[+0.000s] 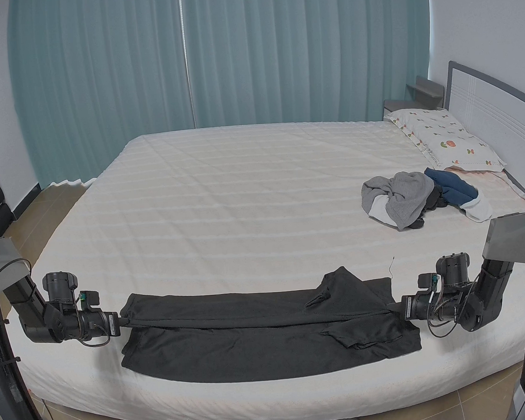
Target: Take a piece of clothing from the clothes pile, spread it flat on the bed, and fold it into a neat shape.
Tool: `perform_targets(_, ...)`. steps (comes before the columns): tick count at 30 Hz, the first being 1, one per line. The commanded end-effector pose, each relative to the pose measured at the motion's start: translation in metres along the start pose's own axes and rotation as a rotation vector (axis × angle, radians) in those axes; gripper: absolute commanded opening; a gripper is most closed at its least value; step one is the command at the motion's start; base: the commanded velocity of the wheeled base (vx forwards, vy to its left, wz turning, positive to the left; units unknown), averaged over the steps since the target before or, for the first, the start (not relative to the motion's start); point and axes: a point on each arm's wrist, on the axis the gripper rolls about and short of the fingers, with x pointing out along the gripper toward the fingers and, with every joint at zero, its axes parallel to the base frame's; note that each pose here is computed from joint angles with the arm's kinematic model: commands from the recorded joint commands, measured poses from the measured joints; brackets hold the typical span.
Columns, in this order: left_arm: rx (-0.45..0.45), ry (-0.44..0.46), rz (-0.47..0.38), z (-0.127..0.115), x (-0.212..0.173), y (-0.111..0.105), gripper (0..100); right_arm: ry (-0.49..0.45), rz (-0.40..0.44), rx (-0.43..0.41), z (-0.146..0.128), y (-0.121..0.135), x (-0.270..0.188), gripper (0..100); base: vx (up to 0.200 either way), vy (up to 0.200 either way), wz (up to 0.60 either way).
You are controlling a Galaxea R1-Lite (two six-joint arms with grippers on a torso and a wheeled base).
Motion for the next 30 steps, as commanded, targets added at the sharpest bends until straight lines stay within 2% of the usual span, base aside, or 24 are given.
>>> perform_targets(1, 0.010, 0.028, 0.002, -0.004, 0.000, 0.002, 0, 0.010, -0.003, 0.005, -0.002, -0.002, 0.002, 0, 0.000, 0.000, 0.00)
perform_targets(3, 0.017, 0.039, 0.001, -0.005, -0.001, 0.002, 0, 0.018, -0.004, 0.009, -0.004, -0.002, 0.003, 0, 0.000, 0.000, 0.00)
perform_targets(4, 0.020, 0.043, 0.000, -0.006, -0.001, 0.002, 100, 0.020, -0.006, 0.009, -0.005, -0.003, 0.004, 100, 0.000, 0.000, 0.00)
perform_targets(11, 0.022, 0.042, 0.000, -0.005, -0.005, 0.000, 100, -0.038, 0.008, 0.022, 0.011, 0.001, -0.002, 100, 0.000, 0.000, 0.00)
perform_targets(16, 0.017, 0.018, 0.013, 0.000, -0.010, 0.005, 100, -0.098, 0.030, 0.112, 0.028, 0.008, -0.008, 100, 0.000, 0.000, 0.00)
perform_targets(21, -0.004, -0.018, 0.007, 0.008, -0.016, 0.008, 100, -0.132, 0.040, 0.244, 0.039, 0.009, -0.005, 100, 0.000, 0.000, 0.00)
perform_targets(25, -0.115, -0.042, -0.021, 0.018, -0.010, 0.004, 100, -0.119, 0.050, 0.345, 0.036, 0.009, 0.002, 100, 0.000, 0.000, 0.00)
perform_targets(29, -0.304, -0.072, -0.072, 0.039, 0.003, -0.012, 100, -0.105, 0.063, 0.442, 0.033, 0.012, 0.006, 100, 0.000, 0.000, 0.00)
perform_targets(30, -0.311, -0.074, -0.073, 0.040, 0.003, -0.013, 100, -0.105, 0.063, 0.445, 0.033, 0.012, 0.006, 100, 0.000, 0.000, 0.00)
